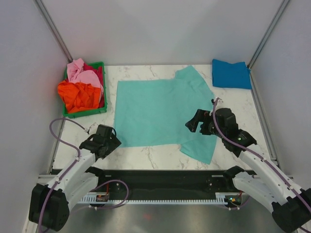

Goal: Fold and stack the t-shirts
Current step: Fold the tshirt

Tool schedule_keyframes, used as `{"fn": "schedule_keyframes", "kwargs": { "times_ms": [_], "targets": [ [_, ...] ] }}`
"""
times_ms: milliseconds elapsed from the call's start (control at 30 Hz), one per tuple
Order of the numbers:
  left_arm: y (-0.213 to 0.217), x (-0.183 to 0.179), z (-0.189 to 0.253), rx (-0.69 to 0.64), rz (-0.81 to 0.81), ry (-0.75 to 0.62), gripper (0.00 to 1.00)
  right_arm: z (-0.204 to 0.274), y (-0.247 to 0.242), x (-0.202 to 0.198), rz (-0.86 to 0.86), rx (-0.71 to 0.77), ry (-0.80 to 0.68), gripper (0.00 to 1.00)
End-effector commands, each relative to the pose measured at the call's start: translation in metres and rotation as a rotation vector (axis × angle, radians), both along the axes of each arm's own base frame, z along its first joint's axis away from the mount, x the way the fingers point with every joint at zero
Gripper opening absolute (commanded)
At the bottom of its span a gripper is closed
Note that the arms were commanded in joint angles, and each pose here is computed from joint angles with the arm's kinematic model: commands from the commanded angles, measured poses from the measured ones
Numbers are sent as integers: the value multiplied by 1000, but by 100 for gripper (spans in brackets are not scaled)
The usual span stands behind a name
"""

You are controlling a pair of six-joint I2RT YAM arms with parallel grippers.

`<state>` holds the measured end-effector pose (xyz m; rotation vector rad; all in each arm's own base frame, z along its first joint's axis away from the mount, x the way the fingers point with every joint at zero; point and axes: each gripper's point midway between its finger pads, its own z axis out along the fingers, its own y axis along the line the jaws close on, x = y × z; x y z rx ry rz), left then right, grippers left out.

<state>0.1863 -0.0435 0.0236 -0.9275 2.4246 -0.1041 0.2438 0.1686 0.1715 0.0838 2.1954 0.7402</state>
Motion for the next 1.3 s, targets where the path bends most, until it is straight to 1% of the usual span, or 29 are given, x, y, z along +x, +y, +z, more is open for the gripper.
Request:
{"fn": "schedule_keyframes", "kwargs": {
  "times_ms": [0,33,167,267,300,367,400,433,500,633,667,767,800,867,933,967,1033,1067,1100,1167,1200,1267],
  "targets": [
    [-5,24,6,-48,60,-113,76,-5,-39,-9,-169,-108,49,98],
    [-4,24,4,-40,57,-113,75,-4,-50,-8,-224,-140,44,98],
    [-3,30,5,-26,41,-132,70,-6,-60,-15,-253,-173,67,98],
    [-6,36,9,-31,28,-163,57,-13,-62,-19,-254,-181,89,98],
    [-6,38,10,-33,23,-172,43,-16,-63,-21,-258,-186,102,98],
    [-8,39,11,-36,10,-181,30,-18,-65,-23,-275,-181,116,98],
    [-9,39,12,-40,-1,-187,18,-23,-75,-26,-323,-213,136,98],
    [-13,43,16,-48,-35,-206,13,-25,-83,-27,-391,-217,156,98],
    [-15,44,19,-44,-59,-213,2,-34,-98,-33,-461,-269,189,98],
    [-11,49,29,0,-99,-251,2,-52,-95,-42,-488,-290,275,98],
    [-9,50,32,13,-102,-263,2,-60,-94,-44,-491,-315,303,98],
    [-6,55,42,42,-123,-321,2,-82,-89,-59,-506,-332,378,98],
    [-6,54,40,43,-124,-323,2,-93,-86,-66,-493,-341,403,98],
    [-10,54,44,26,-154,-349,2,-101,-79,-72,-509,-305,425,98],
    [-12,54,47,18,-165,-374,2,-111,-74,-81,-507,-320,445,98],
    [-13,55,48,15,-170,-382,2,-116,-73,-83,-507,-350,461,98],
    [-14,55,50,10,-177,-402,2,-121,-63,-92,-470,-380,482,98],
    [-14,54,50,12,-179,-403,2,-127,-59,-97,-488,-381,508,98],
    [-14,54,50,9,-179,-408,2,-133,-53,-106,-461,-389,520,97],
    [-14,54,52,8,-179,-420,2,-145,-52,-116,-476,-371,551,93],
    [-14,53,53,8,-180,-426,2,-147,-50,-117,-476,-348,556,86],
    [-14,53,55,4,-183,-440,2,-143,-49,-113,-482,-318,527,78]
  ]
}}
